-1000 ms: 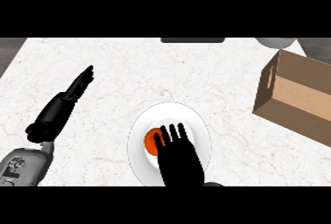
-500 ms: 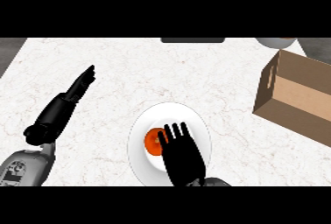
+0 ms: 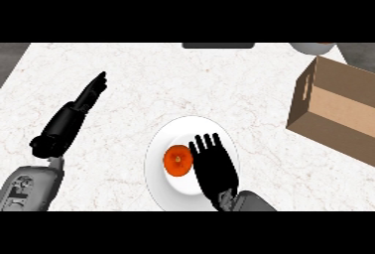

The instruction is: Pick the bell pepper from the plate and place it in the cardboard box

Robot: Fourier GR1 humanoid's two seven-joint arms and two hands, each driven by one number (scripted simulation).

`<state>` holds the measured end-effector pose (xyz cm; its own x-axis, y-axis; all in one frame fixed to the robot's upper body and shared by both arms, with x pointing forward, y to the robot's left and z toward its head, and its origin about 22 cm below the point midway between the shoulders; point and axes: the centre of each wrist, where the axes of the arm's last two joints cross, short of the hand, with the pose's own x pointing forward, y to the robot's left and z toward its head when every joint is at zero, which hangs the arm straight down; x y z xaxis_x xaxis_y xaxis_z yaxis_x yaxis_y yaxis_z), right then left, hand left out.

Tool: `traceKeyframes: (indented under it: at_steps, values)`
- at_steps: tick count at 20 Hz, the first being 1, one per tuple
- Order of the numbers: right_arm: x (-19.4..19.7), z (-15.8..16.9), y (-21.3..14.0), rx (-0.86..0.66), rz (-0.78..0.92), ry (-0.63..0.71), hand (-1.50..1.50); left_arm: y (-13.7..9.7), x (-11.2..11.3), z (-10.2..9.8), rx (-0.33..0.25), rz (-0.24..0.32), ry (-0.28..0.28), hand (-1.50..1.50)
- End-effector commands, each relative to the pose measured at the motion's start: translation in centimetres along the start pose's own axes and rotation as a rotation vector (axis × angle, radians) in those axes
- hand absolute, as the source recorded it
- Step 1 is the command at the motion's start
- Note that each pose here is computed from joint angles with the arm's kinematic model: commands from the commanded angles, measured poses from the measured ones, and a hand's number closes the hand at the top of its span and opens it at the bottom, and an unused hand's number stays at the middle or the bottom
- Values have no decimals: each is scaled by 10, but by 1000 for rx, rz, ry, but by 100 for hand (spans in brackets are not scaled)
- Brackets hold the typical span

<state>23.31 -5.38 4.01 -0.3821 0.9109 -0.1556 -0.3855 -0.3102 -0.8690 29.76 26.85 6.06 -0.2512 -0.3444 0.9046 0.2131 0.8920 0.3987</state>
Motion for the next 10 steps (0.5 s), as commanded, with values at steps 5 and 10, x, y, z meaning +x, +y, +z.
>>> traceKeyframes:
  at_steps: [5, 10]
  values:
    - [-9, -5, 22, -8, 58, -138, 150, 8, 7, 5, 4, 0, 12, 0]
    - [-1, -12, 47, -152, 78, -186, 150, -15, 6, 11, -8, 2, 0, 0]
